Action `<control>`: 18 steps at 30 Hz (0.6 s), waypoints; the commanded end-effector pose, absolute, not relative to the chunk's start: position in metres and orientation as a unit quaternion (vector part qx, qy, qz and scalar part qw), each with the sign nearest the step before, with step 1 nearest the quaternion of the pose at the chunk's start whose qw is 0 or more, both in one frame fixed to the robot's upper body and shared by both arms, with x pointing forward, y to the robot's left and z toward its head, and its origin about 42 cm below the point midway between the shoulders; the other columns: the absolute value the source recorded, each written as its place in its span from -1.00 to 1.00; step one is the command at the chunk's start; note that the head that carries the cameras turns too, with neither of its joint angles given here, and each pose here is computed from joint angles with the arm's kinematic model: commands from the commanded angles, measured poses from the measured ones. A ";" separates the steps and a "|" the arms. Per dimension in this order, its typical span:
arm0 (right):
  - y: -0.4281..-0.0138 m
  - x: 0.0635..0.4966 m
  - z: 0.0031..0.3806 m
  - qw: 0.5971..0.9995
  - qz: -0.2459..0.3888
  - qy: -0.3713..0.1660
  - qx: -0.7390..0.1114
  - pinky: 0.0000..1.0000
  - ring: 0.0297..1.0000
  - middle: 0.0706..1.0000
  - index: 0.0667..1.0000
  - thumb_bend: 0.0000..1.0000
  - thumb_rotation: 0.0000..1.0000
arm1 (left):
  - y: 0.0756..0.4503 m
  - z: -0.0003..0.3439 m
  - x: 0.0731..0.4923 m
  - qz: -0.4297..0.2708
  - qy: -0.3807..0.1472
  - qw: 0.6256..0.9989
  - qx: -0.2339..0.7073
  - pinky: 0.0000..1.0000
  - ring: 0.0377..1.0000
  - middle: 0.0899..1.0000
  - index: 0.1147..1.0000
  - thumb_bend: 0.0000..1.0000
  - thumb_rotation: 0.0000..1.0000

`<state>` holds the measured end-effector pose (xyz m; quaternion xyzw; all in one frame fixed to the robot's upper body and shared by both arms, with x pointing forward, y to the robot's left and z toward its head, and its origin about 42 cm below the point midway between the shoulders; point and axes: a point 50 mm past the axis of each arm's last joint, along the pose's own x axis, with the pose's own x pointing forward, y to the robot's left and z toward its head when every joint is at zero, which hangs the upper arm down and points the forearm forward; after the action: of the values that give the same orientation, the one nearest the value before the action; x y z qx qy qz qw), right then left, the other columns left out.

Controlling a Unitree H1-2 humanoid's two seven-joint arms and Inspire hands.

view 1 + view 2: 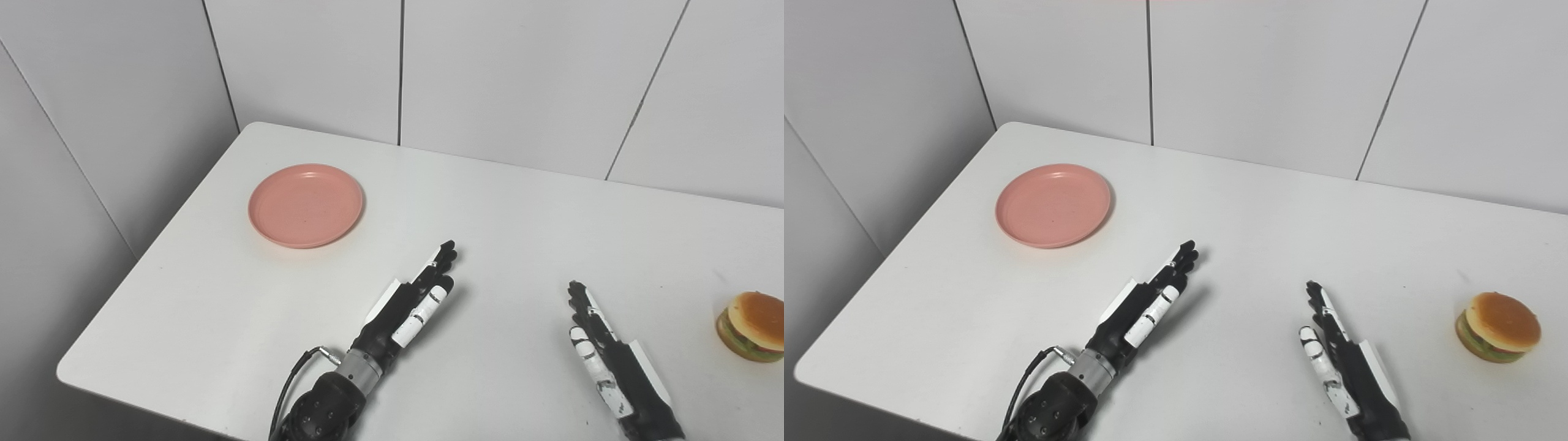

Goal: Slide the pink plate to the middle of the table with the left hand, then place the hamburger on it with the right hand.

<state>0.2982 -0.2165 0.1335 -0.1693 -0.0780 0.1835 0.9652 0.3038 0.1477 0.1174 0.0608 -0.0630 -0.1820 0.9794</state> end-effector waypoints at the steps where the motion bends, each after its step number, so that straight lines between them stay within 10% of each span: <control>1: -0.219 0.296 0.134 0.967 0.180 -0.073 -0.167 1.00 1.00 1.00 0.99 -0.94 1.00 | 0.143 0.077 0.284 -0.187 0.017 0.981 0.045 1.00 1.00 1.00 1.00 -0.03 1.00; 18: -0.211 0.296 0.140 0.966 0.184 -0.074 -0.165 1.00 1.00 1.00 1.00 -0.96 1.00 | 0.158 0.141 0.306 -0.182 -0.062 0.981 0.004 1.00 1.00 1.00 1.00 -0.10 1.00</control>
<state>0.2967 -0.2099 0.1372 -0.1674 -0.0839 0.1851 0.9647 0.3034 0.1586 0.1333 0.0112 -0.0585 -0.1722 0.9833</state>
